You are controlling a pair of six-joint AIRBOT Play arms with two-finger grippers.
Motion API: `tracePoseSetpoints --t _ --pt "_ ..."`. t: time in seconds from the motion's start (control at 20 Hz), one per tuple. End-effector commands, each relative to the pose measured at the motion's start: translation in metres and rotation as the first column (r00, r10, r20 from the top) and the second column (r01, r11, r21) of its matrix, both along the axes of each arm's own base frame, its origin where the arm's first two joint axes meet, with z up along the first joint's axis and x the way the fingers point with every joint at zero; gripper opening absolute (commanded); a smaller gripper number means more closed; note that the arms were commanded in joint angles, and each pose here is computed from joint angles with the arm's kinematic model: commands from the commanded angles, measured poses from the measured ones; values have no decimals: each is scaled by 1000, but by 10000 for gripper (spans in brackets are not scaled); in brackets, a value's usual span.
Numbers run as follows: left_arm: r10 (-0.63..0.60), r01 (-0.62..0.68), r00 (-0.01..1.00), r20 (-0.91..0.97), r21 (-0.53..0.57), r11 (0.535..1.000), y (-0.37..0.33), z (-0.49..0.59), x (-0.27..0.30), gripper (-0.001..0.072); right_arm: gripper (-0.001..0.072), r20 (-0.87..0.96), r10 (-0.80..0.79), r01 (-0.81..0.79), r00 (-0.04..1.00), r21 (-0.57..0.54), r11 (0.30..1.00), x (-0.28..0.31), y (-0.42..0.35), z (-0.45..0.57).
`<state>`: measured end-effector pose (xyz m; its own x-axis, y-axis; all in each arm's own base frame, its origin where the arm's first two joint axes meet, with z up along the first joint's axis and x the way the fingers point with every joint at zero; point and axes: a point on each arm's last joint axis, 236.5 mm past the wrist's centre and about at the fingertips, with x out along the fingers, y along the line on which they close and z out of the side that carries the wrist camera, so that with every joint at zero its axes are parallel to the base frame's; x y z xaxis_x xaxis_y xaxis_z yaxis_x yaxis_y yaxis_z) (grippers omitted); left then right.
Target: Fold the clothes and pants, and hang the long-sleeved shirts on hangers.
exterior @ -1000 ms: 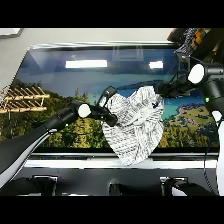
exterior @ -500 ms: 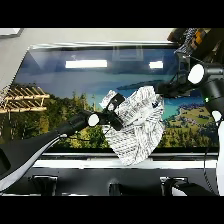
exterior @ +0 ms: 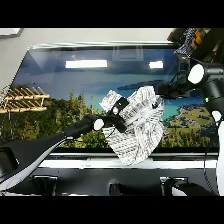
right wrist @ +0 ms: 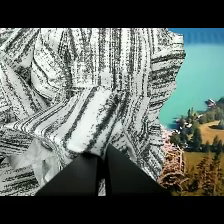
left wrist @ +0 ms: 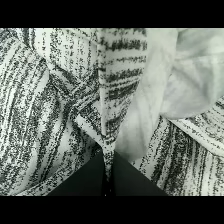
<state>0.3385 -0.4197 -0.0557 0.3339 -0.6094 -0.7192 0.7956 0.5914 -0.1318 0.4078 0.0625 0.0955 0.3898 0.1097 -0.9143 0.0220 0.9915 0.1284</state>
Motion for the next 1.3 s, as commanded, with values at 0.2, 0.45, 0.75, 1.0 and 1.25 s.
tracePoseSetpoints --t 0.2,0.45,0.75,1.0,1.25 --pt "48 -51 997 -53 -72 996 14 77 32 18 30 25 -13 12 1000 42 999 -5 7 17" --pt "250 -242 968 34 -155 958 72 231 109 18 30 372 -71 35 926 103 994 27 6 149" --pt "448 -334 864 229 -405 851 139 422 107 18 30 720 -65 -196 691 272 942 11 52 322" --pt "509 -329 811 287 -494 804 188 490 45 18 30 807 -18 -365 590 286 886 -23 81 368" --pt "531 -272 777 338 -581 768 220 546 -14 18 30 875 4 -446 483 242 861 -68 87 408"
